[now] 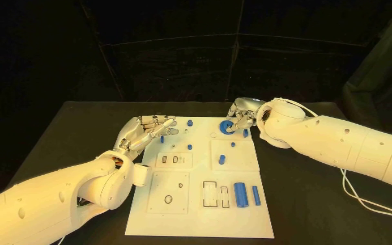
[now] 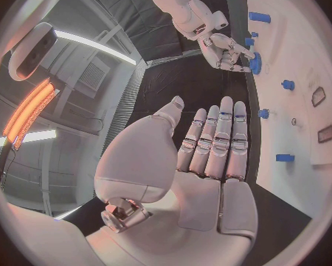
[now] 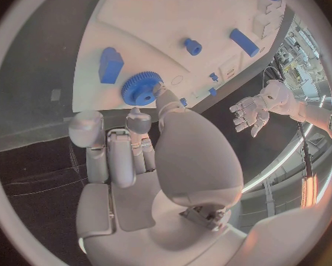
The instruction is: Assemble the parts on the task board
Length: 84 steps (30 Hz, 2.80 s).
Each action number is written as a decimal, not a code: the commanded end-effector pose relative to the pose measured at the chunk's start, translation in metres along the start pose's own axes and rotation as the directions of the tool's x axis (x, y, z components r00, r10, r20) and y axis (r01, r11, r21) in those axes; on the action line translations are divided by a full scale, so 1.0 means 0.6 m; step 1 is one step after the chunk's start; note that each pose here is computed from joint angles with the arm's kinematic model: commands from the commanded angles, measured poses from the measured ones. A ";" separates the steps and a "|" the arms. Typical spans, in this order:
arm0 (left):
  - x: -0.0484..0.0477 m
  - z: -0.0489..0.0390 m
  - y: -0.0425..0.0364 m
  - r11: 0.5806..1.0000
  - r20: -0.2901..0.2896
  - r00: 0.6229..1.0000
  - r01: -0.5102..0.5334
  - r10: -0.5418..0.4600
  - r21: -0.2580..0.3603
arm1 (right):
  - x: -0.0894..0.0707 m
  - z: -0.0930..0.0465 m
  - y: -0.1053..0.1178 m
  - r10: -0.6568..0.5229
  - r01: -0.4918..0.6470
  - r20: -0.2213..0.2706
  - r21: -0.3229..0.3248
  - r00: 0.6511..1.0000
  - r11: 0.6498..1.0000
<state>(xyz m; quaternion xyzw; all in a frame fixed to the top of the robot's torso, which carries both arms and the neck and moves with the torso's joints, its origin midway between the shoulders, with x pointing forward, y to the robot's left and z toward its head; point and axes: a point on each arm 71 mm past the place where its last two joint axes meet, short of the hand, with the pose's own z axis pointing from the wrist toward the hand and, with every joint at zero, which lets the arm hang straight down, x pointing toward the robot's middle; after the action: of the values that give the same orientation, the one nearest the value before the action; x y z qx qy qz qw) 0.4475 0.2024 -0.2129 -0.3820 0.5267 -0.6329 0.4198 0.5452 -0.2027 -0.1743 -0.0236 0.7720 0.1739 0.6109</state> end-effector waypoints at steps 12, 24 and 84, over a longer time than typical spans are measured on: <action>0.000 0.001 -0.001 1.000 -0.010 1.000 0.008 -0.008 0.004 | 0.002 0.002 0.004 -0.061 0.061 -0.019 -0.014 0.998 0.998; -0.001 0.002 0.000 1.000 -0.009 1.000 0.007 -0.007 0.003 | 0.003 0.004 0.019 -0.171 0.173 0.044 -0.035 0.984 0.984; 0.000 0.003 0.000 1.000 -0.015 1.000 0.011 -0.011 0.002 | 0.060 0.043 0.228 -0.129 0.158 0.128 -0.256 0.983 0.954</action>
<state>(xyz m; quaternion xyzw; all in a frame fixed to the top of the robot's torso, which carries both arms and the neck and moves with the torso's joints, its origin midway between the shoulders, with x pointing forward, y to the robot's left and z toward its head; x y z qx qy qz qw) 0.4491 0.2031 -0.2142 -0.3827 0.5284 -0.6335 0.4160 0.5263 -0.0620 -0.1805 -0.1412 0.7012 0.2308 0.6596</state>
